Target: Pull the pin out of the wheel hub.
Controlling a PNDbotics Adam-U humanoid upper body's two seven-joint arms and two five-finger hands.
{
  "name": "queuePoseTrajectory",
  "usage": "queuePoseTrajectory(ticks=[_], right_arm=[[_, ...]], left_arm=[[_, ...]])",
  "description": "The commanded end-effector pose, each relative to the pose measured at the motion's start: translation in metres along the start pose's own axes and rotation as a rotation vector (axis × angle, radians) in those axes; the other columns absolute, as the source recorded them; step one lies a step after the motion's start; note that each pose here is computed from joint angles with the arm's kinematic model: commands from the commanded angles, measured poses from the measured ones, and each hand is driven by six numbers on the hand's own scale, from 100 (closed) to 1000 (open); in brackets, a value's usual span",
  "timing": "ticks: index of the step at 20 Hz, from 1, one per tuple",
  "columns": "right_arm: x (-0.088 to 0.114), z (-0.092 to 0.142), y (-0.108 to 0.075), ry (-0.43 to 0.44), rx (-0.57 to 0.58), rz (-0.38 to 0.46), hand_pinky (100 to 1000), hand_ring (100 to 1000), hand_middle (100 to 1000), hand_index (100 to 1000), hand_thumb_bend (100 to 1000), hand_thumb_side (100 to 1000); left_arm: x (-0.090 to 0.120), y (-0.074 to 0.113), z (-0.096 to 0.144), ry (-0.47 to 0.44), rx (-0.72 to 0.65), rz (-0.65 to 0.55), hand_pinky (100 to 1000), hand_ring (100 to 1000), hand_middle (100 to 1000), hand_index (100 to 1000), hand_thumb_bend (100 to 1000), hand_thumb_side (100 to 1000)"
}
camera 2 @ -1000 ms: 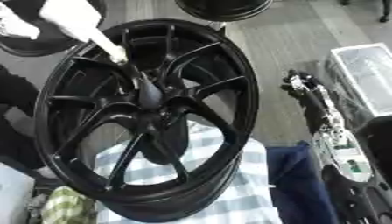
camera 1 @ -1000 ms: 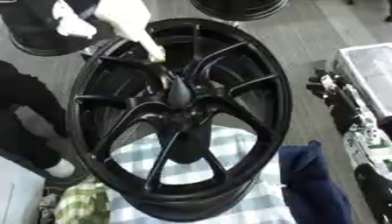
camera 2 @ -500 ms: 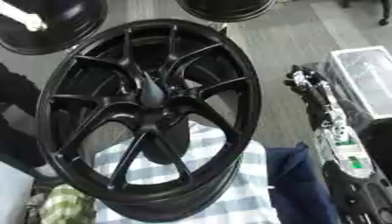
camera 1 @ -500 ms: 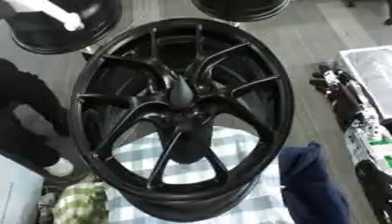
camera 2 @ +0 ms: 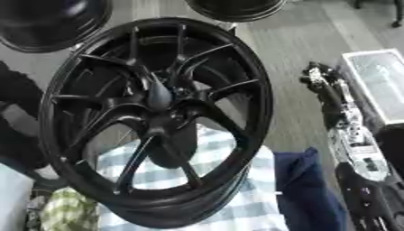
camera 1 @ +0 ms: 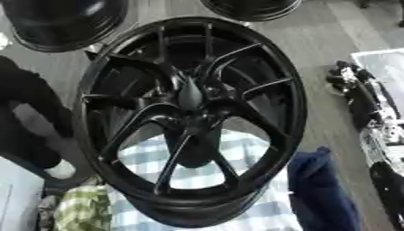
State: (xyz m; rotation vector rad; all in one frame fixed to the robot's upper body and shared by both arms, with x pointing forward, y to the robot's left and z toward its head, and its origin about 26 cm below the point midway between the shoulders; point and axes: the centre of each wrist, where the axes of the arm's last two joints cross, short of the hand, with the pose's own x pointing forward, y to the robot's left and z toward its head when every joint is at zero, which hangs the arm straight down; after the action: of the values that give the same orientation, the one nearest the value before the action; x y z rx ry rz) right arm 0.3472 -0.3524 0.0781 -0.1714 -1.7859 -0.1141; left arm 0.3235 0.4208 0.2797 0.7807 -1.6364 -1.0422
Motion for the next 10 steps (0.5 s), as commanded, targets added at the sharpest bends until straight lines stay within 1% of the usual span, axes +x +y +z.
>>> queuePoseTrajectory(ticks=[1, 2, 3, 5, 8, 9, 10], right_arm=[[0.013, -0.003, -0.008, -0.038, -0.013, 0.017, 914, 754, 685, 795, 120, 521], [0.012, -0.003, -0.008, -0.037, -0.014, 0.017, 914, 754, 685, 795, 120, 522], [0.012, -0.003, -0.008, -0.035, -0.014, 0.017, 914, 754, 685, 795, 119, 522], [0.011, -0.002, -0.008, -0.033, -0.015, 0.015, 914, 754, 685, 795, 119, 523], [0.011, -0.002, -0.008, -0.034, -0.017, 0.013, 914, 754, 685, 795, 117, 524], [0.011, -0.002, -0.008, -0.033, -0.017, 0.012, 914, 754, 685, 794, 117, 524], [0.011, -0.002, -0.008, -0.033, -0.018, 0.012, 914, 754, 685, 794, 117, 524]], left_arm=[[-0.006, 0.008, 0.009, 0.018, 0.04, -0.013, 901, 810, 756, 875, 486, 278], [-0.009, 0.006, 0.011, 0.038, 0.043, -0.018, 909, 823, 774, 900, 570, 390], [-0.012, 0.004, 0.012, 0.059, 0.047, -0.026, 910, 827, 782, 914, 619, 459], [-0.016, 0.001, 0.014, 0.087, 0.062, -0.04, 906, 825, 779, 919, 656, 533], [-0.016, -0.002, 0.013, 0.09, 0.074, -0.04, 904, 822, 777, 917, 642, 548], [-0.016, -0.002, 0.013, 0.086, 0.083, -0.033, 898, 814, 771, 906, 584, 585], [-0.015, -0.002, 0.012, 0.085, 0.103, -0.016, 887, 801, 760, 887, 498, 607]])
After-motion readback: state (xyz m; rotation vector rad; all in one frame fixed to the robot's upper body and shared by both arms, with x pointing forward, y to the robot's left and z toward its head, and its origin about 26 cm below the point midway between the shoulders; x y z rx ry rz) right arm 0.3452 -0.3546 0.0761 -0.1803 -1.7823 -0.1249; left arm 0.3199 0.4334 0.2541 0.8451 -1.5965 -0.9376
